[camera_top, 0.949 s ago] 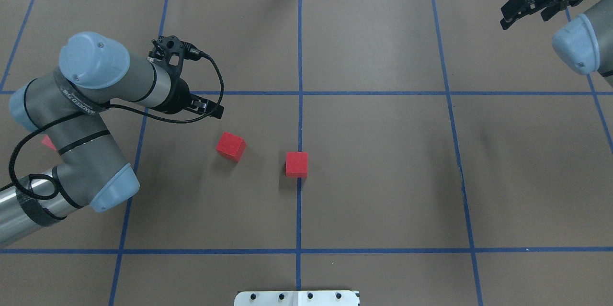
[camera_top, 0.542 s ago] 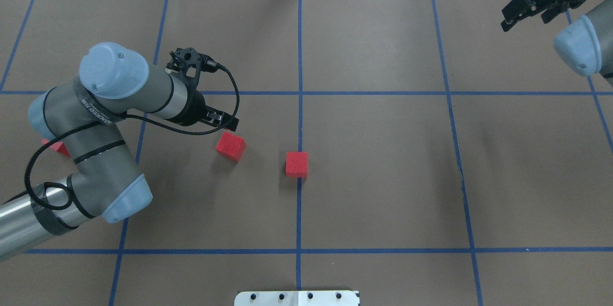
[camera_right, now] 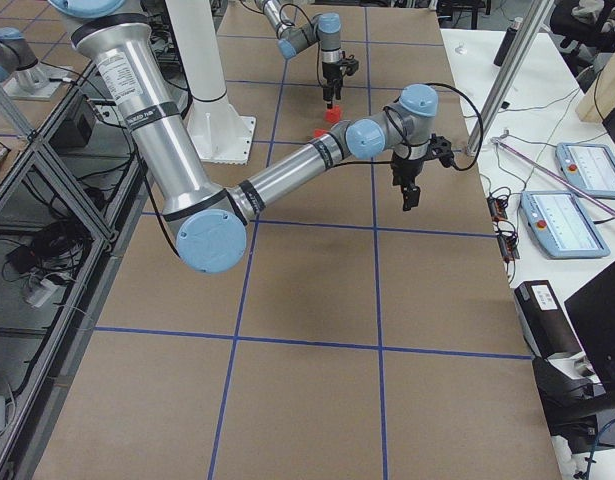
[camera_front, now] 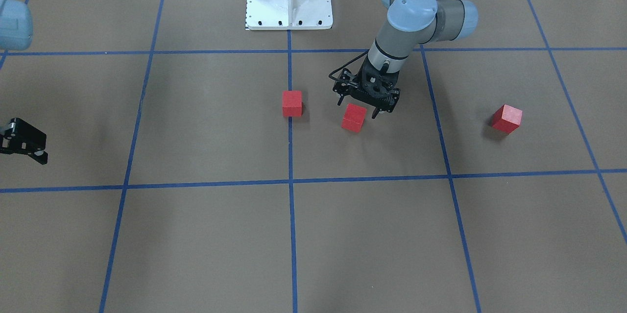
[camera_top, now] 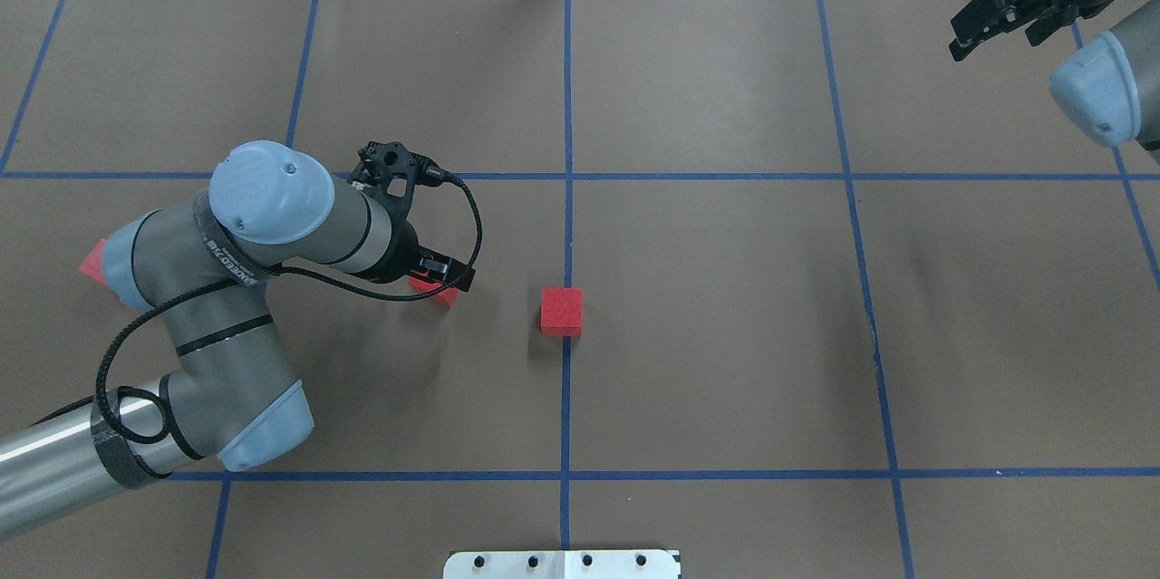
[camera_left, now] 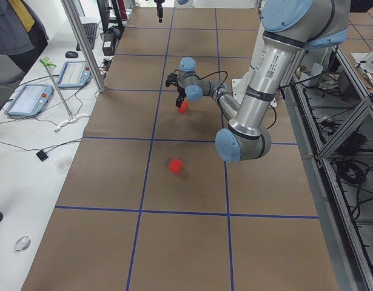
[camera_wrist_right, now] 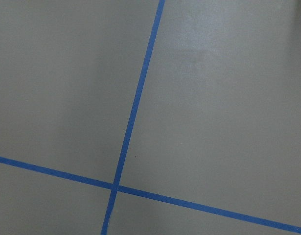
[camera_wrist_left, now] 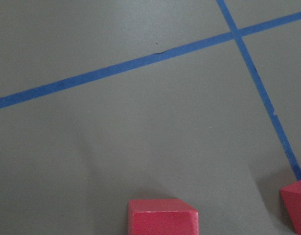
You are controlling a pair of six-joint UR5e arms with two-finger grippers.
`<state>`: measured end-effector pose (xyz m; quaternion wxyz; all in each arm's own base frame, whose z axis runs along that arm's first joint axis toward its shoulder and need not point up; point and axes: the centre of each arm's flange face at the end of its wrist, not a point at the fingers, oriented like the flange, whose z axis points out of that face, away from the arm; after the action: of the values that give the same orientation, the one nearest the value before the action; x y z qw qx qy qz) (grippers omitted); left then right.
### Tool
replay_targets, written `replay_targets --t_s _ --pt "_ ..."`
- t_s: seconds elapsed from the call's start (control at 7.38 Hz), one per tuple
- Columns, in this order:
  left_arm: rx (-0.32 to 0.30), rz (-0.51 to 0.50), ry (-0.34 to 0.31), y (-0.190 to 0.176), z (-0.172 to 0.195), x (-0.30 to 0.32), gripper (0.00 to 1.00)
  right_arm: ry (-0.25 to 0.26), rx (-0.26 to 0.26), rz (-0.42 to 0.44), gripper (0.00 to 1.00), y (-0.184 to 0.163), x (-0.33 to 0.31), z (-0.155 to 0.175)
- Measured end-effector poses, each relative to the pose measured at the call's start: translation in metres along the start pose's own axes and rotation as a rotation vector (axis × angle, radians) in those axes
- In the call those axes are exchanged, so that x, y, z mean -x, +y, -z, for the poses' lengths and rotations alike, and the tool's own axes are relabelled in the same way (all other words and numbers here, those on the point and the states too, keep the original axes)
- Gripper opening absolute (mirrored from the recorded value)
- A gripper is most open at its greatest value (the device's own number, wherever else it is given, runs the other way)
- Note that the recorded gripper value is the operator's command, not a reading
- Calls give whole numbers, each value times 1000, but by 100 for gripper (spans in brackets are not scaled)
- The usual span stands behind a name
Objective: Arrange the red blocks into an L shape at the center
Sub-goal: 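Lower the left gripper onto the middle red cube and grasp it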
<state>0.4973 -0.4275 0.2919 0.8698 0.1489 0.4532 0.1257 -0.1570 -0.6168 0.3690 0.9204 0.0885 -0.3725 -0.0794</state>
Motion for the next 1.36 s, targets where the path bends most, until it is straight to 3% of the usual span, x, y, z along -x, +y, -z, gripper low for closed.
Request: replay_targets --t_s 0.41,1.36 --pt "21 22 -74 -2 -5 -8 100 0 -1 -2 100 0 0 0" --pt "45 27 -98 -17 -26 -20 94 4 2 -6 100 1 -2 -1"
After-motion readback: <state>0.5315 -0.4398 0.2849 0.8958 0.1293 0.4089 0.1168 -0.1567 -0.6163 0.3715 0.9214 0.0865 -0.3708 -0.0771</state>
